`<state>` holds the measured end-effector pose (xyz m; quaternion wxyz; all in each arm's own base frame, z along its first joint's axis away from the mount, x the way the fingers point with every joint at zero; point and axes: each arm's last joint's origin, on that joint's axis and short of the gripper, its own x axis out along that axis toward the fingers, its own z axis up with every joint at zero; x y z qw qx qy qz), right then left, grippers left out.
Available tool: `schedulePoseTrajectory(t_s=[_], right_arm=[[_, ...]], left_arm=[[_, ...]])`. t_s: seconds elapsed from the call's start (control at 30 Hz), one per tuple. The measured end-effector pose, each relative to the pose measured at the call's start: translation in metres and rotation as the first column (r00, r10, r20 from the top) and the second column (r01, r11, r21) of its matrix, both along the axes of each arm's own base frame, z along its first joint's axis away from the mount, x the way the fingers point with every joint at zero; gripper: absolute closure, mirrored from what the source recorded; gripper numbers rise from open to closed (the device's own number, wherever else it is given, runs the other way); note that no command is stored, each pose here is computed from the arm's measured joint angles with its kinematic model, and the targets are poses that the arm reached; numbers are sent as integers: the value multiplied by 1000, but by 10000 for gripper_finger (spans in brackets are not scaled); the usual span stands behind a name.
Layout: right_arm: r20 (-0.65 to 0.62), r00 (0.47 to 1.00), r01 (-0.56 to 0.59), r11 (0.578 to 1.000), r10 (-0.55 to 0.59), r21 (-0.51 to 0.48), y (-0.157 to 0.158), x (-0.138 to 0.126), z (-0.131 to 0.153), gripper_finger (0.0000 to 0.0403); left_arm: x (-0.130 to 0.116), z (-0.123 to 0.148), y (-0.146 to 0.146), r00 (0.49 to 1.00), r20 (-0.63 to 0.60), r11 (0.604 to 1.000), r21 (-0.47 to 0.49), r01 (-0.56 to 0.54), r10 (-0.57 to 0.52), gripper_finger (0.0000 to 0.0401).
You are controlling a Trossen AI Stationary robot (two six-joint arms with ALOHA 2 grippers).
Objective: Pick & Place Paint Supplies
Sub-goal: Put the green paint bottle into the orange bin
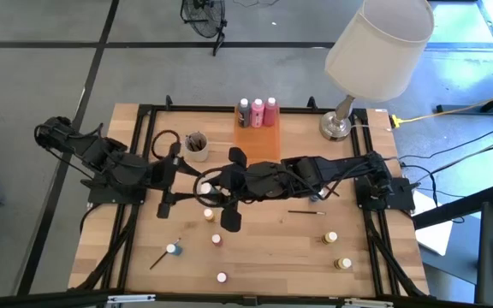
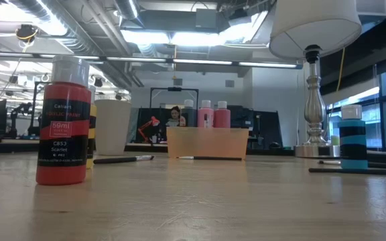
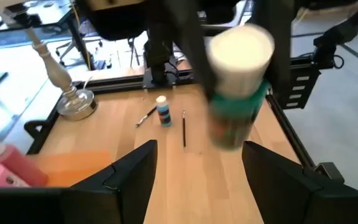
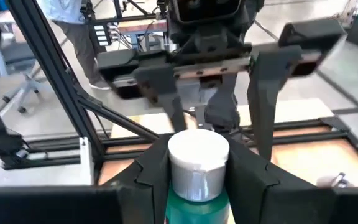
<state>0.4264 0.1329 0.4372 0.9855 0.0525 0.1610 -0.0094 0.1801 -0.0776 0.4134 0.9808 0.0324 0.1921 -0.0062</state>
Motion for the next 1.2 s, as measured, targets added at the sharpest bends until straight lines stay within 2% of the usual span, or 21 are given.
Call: schedulePoseTrajectory(t_s=[0.2,0.37,0.53,0.63,0.73,0.87,1.2], right_arm=[[18,996,90,995,-91,50,11,-12,8,282],[78,972,221,975,-223,33,15,-51,38,282],[135,912,393,919,-388,-13,27,-97,62,282],[185,832,537,843,-524,-25,37,-113,65,282],[205,771,620,785,-604,-20,46,-118,58,282],[186,729,666,745,-658,25,50,-117,38,282],[143,588,781,605,-796,156,30,-81,-34,282]], left_arm=[[-25,4,13,999,-23,996,-76,-50,49,171],[-49,9,26,995,-13,977,-186,-102,101,171],[-69,10,35,995,-16,974,-202,-103,102,172],[-78,9,40,995,-32,975,-196,-103,99,173],[-83,6,42,994,-64,978,-183,-97,87,172],[-90,2,44,992,-116,977,-204,-68,45,171],[-100,-7,47,974,-227,984,-173,-52,11,171]])
